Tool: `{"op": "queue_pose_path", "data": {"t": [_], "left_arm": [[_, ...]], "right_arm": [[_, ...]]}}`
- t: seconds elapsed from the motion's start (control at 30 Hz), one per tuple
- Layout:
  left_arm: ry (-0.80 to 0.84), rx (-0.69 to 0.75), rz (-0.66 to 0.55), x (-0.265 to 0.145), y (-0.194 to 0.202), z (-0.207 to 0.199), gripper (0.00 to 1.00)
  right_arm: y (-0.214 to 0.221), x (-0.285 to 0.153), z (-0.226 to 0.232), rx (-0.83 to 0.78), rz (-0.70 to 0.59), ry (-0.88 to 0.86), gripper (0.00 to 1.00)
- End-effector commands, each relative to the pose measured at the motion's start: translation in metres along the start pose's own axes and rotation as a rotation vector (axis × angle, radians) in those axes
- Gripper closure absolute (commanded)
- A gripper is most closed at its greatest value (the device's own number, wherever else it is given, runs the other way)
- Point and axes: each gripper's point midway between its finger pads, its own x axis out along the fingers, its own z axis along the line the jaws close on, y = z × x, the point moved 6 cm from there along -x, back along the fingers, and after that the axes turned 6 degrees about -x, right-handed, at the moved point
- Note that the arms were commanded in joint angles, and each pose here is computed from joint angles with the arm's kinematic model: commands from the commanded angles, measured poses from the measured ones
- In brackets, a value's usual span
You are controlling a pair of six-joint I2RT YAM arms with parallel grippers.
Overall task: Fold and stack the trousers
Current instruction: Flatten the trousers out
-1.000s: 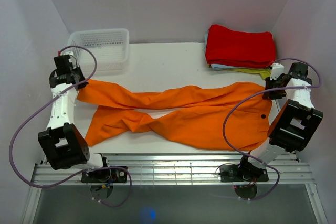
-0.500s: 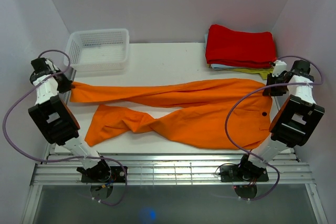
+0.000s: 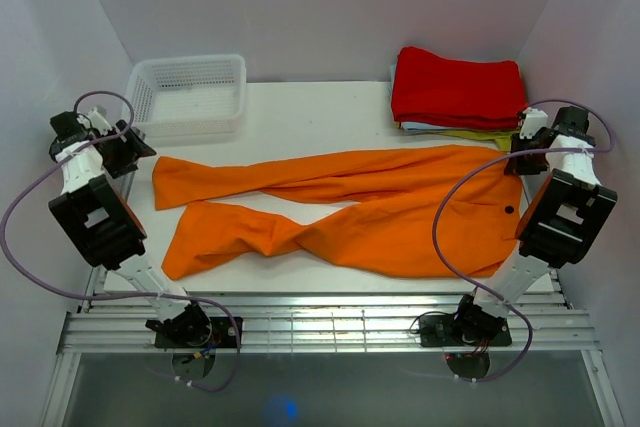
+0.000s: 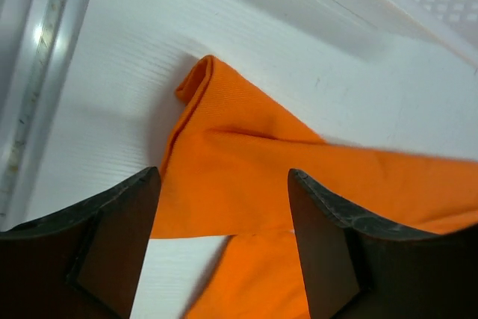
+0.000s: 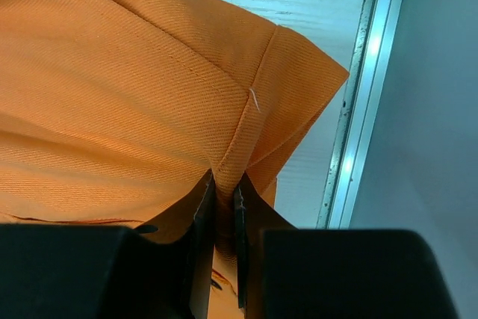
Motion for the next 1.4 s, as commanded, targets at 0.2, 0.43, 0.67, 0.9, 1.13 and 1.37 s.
{"op": "queue_pose_path", "data": {"t": [0.2,0.43,0.67,0.9,1.13,1.37], "left_arm": [[0.208,1.267,0.029,-0.052,0.039,0.001,0.38],[0.322,1.52,0.208,-0.021,0.069,0.035,0.5],[0.367,1.63,0.291,0.012,0.086,0.046,0.45],[0.359,1.646,0.409,0.037,0.102,0.067,0.43],[0.373,1.605,0.415,0.017,0.116,0.061,0.95],[0.466,1.388,0.189,-0.075,0.095,-0.014,1.0]], "right_arm": [[-0.02,-0.002,-0.016,-0.027,-0.042,0.068,0.92],[-0.021,-0.007,-0.014,-0.058,-0.039,0.074,0.92],[-0.022,-0.011,-0.01,-0.062,-0.043,0.059,0.92],[-0.022,-0.01,-0.012,-0.064,-0.032,0.062,0.92],[-0.023,-0.014,-0.014,-0.087,-0.035,0.083,0.92],[-0.025,-0.025,-0.01,-0.11,-0.05,0.091,0.92]]}}
